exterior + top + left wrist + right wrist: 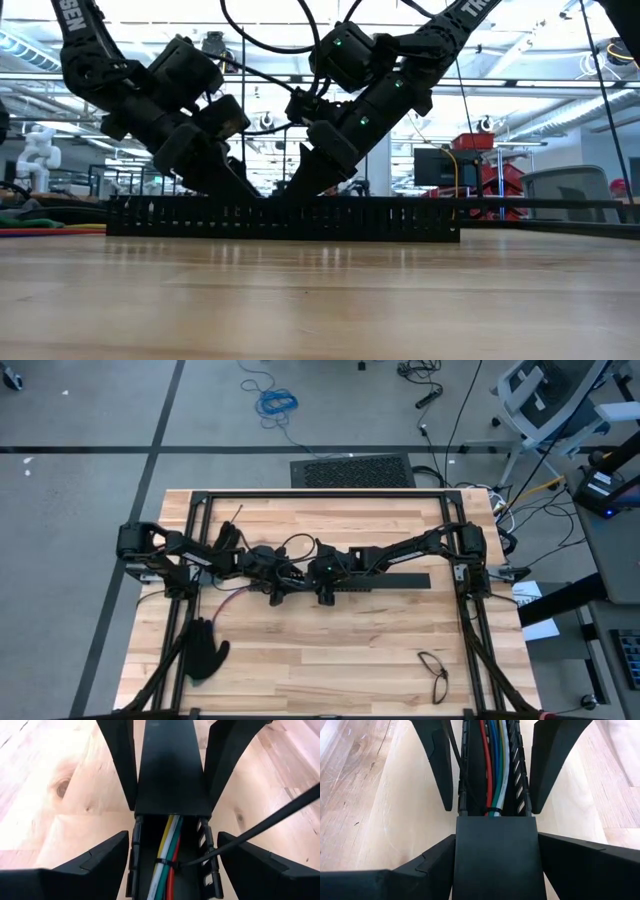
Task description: Ziptie cables
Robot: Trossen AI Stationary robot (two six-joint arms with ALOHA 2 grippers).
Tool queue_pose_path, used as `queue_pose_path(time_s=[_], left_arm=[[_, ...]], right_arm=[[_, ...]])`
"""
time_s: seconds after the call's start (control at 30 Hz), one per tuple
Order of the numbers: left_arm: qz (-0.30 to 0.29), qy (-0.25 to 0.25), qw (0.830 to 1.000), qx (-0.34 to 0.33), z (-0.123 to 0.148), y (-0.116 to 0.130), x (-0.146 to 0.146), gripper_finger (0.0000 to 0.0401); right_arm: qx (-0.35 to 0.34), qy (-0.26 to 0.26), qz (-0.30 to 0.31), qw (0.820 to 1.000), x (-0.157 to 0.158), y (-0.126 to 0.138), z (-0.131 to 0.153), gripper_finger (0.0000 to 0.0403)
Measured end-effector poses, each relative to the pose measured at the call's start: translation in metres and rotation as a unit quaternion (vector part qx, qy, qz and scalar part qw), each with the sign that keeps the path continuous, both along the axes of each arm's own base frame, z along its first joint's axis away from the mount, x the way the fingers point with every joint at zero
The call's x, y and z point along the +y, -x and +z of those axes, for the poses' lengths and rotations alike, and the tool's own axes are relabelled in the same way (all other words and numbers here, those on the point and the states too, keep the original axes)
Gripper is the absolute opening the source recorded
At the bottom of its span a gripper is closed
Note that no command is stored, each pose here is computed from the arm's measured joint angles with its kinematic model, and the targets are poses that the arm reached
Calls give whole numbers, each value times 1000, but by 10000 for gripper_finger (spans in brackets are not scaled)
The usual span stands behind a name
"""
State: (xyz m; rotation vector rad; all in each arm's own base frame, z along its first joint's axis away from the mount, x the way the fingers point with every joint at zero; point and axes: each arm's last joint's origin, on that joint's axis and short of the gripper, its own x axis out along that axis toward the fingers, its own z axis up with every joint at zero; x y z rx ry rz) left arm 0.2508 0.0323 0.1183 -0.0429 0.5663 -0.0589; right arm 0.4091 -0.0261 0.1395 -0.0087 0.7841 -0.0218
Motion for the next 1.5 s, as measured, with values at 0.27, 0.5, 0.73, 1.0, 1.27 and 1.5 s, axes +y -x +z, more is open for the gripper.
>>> queue_pose_path(time_s=[0.27, 0.5, 0.73, 1.0, 1.27, 1.5], left_arm=[[0, 0, 1000, 1, 0, 0, 0, 252], [5, -3, 1000, 1, 0, 0, 0, 234], [9, -6, 1000, 5, -1, 0, 1, 233], [11, -7, 1000, 4, -1, 0, 1, 233], [12, -8, 1000, 4, -1, 0, 1, 233], [11, -9, 1000, 1, 0, 0, 1, 233]], right_arm=[[0, 1, -1, 1000, 0, 0, 0, 247], [0, 2, -1, 1000, 0, 0, 0, 247], [-26, 3, 0, 1000, 0, -3, 2, 247], [-32, 2, 0, 999, -1, -4, 3, 247], [-48, -3, -4, 999, 0, -6, 4, 247], [-52, -10, -8, 999, 0, -6, 5, 247]])
